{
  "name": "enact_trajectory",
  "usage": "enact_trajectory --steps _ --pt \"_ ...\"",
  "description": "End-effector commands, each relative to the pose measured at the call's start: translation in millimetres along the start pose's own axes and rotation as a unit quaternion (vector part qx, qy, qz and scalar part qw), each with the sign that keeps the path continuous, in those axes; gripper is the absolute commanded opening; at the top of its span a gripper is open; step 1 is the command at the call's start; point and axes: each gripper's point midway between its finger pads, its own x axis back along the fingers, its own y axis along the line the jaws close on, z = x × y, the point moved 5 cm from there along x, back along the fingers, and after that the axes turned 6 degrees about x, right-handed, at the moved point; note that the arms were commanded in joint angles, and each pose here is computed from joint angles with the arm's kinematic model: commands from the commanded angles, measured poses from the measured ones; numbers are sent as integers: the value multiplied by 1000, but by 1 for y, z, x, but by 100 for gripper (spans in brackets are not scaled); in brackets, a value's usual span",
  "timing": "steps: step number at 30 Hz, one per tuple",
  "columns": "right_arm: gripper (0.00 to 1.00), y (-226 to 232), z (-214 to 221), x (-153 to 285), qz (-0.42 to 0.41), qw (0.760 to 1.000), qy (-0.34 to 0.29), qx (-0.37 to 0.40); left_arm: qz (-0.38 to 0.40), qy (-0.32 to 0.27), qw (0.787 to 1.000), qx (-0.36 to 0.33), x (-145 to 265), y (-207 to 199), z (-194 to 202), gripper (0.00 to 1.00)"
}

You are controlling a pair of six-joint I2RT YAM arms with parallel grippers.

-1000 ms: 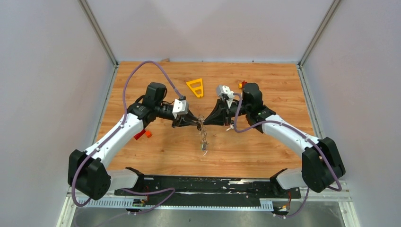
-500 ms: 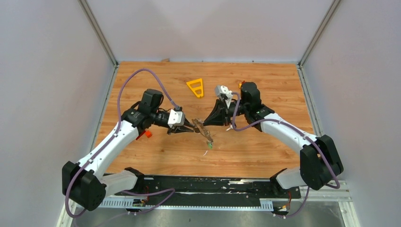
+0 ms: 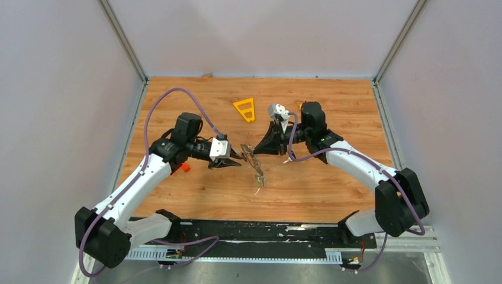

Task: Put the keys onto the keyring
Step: Adjust the keyring.

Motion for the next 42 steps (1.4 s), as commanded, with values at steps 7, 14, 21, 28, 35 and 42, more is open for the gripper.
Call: enact_trajectory --steps 7,14,21,28,35,42 --pt "0 -10 -21 1 35 999 -7 16 42 -44 998 -12 -7 3 -23 33" --pt "0 -13 -21 2 52 999 -6 10 -31 -50 998 -4 -11 32 -27 33" --pt "0 -19 -32 8 124 992 3 11 -45 -40 998 11 -15 44 -23 33" --pt "0 -24 -33 11 182 983 16 4 -60 -35 997 26 -17 58 -26 32" --pt "0 -29 -33 12 235 971 27 -11 -66 -37 997 35 -23 74 -26 32" --pt "0 -30 -33 11 256 966 33 -16 -74 -32 996 31 -26 85 -24 31"
